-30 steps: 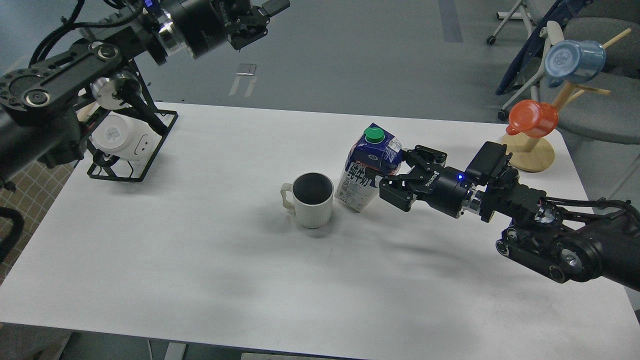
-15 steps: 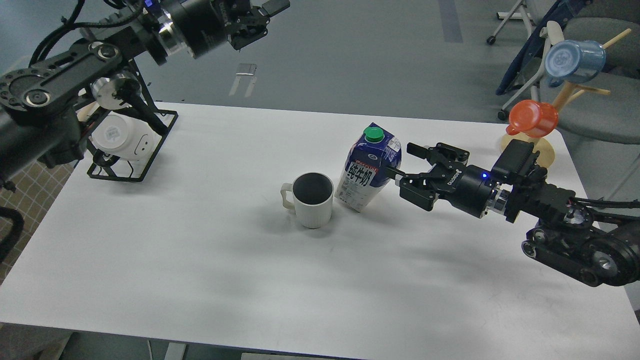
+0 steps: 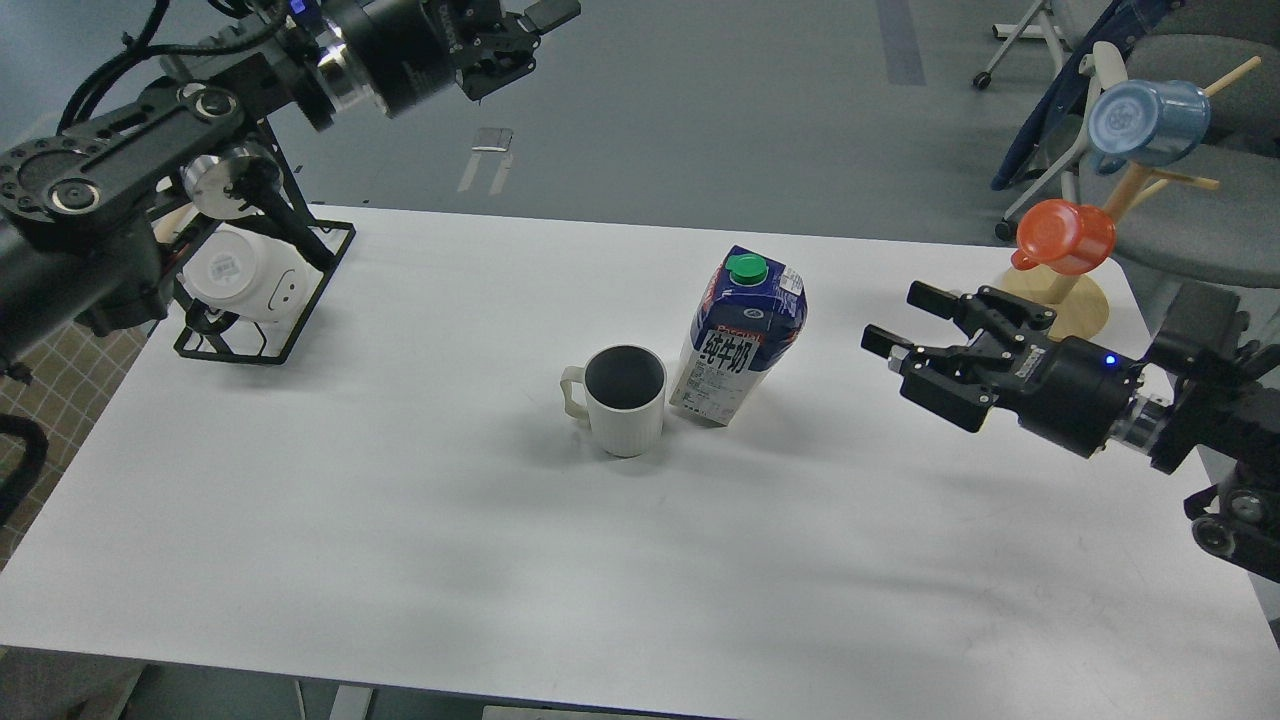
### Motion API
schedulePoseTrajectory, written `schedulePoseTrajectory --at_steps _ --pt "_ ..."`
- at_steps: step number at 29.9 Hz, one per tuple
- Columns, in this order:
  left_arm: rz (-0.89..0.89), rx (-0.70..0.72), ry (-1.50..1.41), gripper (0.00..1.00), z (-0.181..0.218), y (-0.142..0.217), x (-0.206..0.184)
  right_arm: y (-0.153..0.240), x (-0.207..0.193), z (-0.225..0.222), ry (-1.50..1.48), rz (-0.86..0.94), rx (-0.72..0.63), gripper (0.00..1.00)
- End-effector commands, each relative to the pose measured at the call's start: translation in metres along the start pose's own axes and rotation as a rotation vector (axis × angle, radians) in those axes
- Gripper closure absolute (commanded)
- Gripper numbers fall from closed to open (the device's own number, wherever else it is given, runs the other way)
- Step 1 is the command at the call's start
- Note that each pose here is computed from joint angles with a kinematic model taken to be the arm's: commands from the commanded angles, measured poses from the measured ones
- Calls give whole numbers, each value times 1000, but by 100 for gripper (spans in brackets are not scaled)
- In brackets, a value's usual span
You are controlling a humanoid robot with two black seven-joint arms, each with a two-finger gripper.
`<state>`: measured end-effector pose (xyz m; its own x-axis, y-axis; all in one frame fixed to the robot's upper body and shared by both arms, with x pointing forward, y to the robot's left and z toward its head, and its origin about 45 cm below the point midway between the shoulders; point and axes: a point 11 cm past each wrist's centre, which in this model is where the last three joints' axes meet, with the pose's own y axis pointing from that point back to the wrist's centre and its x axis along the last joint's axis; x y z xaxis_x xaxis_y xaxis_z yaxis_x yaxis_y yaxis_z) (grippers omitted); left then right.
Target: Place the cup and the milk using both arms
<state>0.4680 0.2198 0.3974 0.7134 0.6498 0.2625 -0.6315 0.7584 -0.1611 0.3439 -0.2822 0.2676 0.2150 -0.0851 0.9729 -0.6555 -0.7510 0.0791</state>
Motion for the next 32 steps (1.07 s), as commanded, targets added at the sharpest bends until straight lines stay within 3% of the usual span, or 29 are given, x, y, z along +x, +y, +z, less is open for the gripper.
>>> schedulePoseTrajectory --at_steps 1,7,9,11,13,19,24,32 --pt "4 2 0 5 -1 1 1 -5 81 12 -53 204 -65 19" --pt "26 6 5 5 -3 3 6 -16 172 43 -441 371 -92 17" --pt "33 8 6 5 -4 4 8 -23 182 54 -533 401 -82 15" --pt "51 12 12 5 -8 5 12 -38 191 70 -655 449 -61 3" --pt "88 -2 41 5 -12 0 18 -57 198 90 -787 531 -46 0" --pt "233 -21 163 5 -36 -6 40 -102 184 102 -1106 689 29 0" --pt "332 -24 290 5 -64 -11 42 -140 157 87 -1232 692 53 0" --pt "346 -34 333 4 -69 -13 38 -155 129 76 -1305 673 63 0"
